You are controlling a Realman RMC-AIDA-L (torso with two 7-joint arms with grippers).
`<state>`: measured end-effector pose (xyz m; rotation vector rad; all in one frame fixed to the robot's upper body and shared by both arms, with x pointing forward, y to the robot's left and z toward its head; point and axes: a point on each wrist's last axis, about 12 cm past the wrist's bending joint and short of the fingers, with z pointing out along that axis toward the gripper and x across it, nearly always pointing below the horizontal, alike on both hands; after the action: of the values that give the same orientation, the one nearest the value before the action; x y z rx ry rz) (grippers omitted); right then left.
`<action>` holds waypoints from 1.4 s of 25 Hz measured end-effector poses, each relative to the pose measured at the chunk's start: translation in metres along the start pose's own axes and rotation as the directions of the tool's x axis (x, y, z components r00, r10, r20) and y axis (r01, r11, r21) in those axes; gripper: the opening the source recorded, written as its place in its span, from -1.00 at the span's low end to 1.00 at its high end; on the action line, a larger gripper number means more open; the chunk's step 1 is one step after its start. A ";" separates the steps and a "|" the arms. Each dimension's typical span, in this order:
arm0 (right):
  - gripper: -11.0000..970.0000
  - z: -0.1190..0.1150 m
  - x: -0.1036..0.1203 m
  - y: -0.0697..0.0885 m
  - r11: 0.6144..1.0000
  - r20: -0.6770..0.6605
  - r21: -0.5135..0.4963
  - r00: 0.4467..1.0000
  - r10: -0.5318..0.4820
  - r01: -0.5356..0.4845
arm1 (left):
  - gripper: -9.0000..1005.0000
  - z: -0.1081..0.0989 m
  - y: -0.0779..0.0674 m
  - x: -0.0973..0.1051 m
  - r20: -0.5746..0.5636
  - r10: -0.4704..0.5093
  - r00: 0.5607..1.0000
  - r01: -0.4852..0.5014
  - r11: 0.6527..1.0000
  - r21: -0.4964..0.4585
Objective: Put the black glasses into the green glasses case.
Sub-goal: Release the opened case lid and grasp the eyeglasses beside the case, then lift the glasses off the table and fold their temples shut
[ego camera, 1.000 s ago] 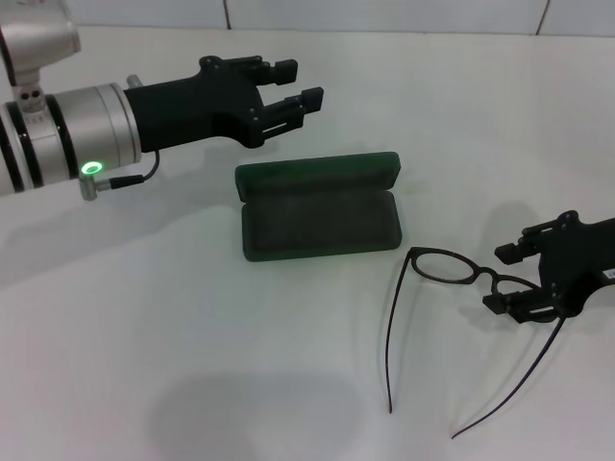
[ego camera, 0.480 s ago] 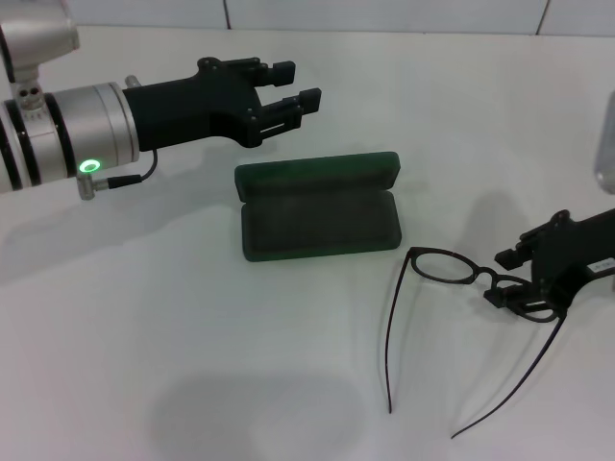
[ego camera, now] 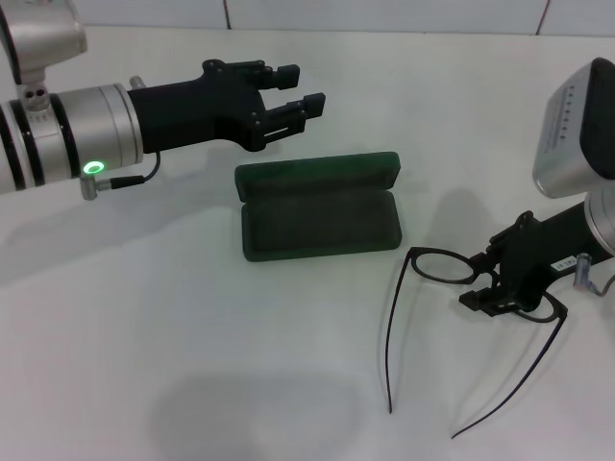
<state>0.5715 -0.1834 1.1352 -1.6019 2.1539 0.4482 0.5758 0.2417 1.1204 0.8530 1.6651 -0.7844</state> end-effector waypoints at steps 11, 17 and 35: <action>-0.27 0.000 -0.004 -0.001 1.000 -0.015 0.000 1.000 0.000 0.000 | -0.01 -0.002 0.001 0.000 0.001 -0.007 1.000 0.007 1.000 0.002; -0.45 -0.002 -0.005 -0.003 1.000 -0.052 0.003 0.999 0.004 -0.004 | -0.01 -0.003 0.001 0.002 -0.001 -0.011 1.000 0.011 1.000 0.000; -0.72 0.002 -0.005 0.000 1.000 -0.045 0.020 0.999 -0.019 0.020 | -0.01 -0.002 -0.005 0.001 0.006 -0.007 1.000 0.007 0.999 0.031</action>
<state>0.5726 -0.1781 1.1365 -1.6353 2.1659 0.3867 0.5706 0.2407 1.1197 0.8660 1.6551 -0.8187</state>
